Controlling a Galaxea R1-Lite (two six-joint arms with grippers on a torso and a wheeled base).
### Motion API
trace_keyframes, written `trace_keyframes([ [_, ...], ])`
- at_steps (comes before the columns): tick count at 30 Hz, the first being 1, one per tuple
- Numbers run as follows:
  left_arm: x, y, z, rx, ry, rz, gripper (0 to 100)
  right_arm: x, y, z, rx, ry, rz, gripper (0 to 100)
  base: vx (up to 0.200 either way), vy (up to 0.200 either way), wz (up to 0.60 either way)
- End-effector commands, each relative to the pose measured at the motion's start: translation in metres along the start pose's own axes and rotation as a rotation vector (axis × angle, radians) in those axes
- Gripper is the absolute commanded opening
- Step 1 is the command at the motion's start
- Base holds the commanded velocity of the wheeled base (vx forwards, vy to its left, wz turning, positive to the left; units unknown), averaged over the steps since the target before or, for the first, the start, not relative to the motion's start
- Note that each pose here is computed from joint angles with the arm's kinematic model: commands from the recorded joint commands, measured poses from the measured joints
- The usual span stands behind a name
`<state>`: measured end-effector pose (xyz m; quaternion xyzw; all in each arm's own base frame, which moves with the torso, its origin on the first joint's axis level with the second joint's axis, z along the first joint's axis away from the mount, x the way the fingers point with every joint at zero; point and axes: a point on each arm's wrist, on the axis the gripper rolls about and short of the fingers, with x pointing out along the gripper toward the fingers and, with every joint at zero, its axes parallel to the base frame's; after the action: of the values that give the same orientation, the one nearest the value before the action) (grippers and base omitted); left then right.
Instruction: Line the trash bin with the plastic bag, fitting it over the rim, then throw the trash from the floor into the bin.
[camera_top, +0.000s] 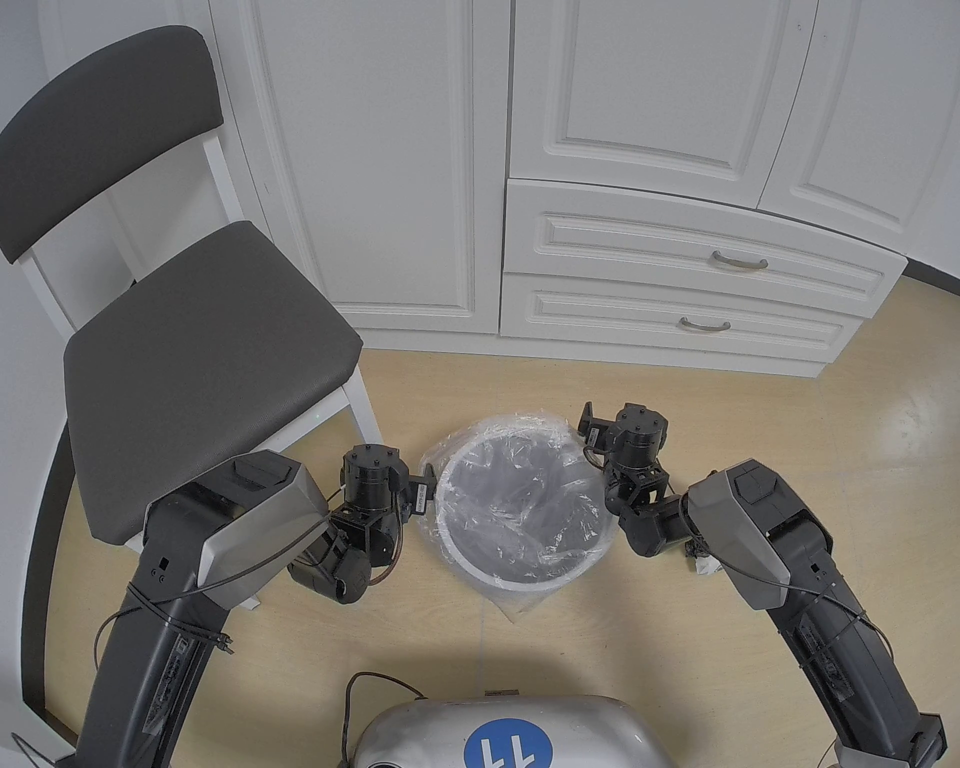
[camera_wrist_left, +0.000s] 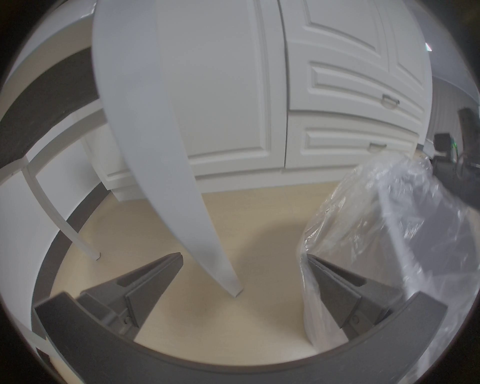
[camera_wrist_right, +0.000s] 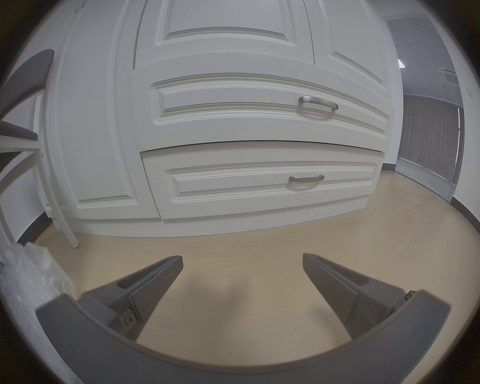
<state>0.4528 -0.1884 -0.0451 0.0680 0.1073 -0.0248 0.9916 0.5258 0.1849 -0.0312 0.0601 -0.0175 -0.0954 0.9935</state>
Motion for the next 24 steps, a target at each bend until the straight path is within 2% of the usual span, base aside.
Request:
trace_keyframes([
  [1, -0.006, 0.004, -0.005, 0.017, 0.042, 0.007, 100, 0.000, -0.001, -0.003, -0.003, 0.005, -0.003, 100, 0.000, 0.000, 0.00],
  [10, -0.007, 0.005, -0.005, 0.021, 0.043, 0.007, 100, 0.001, 0.000, 0.004, 0.006, -0.008, -0.006, 100, 0.000, 0.000, 0.00],
  [16, -0.008, 0.009, 0.012, -0.006, 0.001, 0.014, 100, -0.001, 0.011, 0.043, 0.039, -0.060, 0.009, 100, 0.000, 0.000, 0.00],
  [20, -0.006, 0.009, 0.020, -0.025, -0.045, 0.016, 100, -0.007, 0.022, 0.081, 0.037, -0.053, 0.031, 100, 0.000, 0.000, 0.00],
  [23, -0.004, 0.008, 0.025, -0.038, -0.079, 0.017, 100, -0.014, 0.026, 0.096, 0.021, -0.028, 0.055, 100, 0.000, 0.000, 0.00],
  [24, -0.004, 0.007, 0.026, -0.043, -0.088, 0.016, 100, -0.019, 0.028, 0.101, 0.010, -0.010, 0.085, 100, 0.000, 0.000, 0.00],
])
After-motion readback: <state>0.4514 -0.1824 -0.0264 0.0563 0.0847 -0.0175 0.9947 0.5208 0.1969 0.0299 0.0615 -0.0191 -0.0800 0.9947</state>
